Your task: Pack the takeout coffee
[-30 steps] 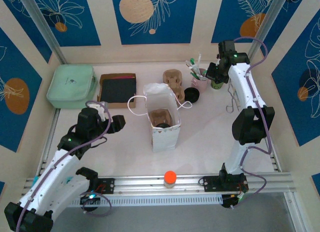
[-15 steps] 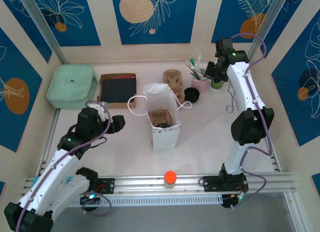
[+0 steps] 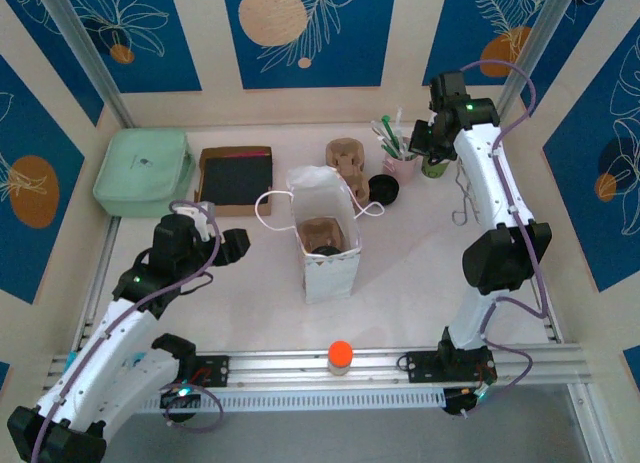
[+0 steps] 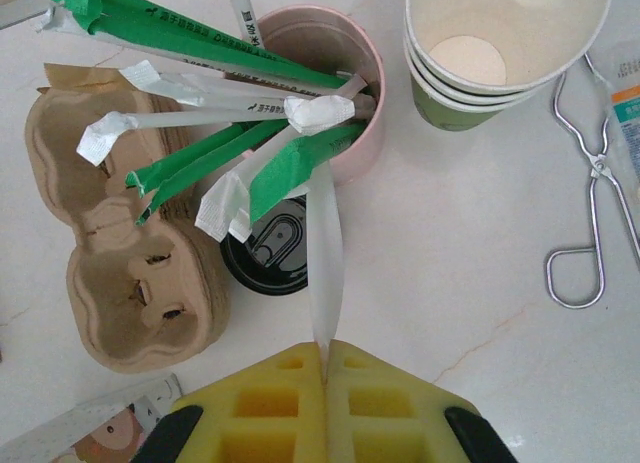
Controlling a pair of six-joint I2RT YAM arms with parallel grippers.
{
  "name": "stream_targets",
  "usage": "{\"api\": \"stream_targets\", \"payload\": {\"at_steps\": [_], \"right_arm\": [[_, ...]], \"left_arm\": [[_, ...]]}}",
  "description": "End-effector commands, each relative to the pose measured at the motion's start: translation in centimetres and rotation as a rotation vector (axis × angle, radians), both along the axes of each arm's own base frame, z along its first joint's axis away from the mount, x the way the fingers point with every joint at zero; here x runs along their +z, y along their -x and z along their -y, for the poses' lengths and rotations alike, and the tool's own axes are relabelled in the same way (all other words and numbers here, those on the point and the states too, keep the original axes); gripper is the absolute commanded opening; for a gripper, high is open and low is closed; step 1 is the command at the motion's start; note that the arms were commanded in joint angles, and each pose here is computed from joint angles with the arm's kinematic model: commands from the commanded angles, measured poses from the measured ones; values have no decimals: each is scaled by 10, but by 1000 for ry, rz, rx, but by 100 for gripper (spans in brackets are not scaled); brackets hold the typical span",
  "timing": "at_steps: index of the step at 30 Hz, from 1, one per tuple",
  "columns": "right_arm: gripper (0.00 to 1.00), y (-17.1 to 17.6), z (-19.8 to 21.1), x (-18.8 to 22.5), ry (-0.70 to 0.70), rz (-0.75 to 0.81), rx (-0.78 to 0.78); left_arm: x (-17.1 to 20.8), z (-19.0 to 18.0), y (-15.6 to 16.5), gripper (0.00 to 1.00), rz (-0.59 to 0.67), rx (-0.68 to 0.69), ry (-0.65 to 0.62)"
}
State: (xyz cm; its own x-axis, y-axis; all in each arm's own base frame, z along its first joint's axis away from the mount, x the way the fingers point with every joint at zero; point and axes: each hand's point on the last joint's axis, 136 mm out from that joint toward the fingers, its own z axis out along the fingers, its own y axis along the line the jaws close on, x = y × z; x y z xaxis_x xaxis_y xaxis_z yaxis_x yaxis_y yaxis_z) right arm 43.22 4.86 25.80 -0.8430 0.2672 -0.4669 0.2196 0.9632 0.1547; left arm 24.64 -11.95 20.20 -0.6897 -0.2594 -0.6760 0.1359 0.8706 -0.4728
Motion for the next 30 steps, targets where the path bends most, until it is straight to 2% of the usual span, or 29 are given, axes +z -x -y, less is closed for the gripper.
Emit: {"api": "stream_targets", "payload": {"at_steps": [1,30], "right_arm": [[6,10,2,22,21,39,15],[5,37,2,39,57,76,31]], "left_arm": [[14,0,0,76,30,-7,14],[20,1,-1,76,40,-6,25]]}}
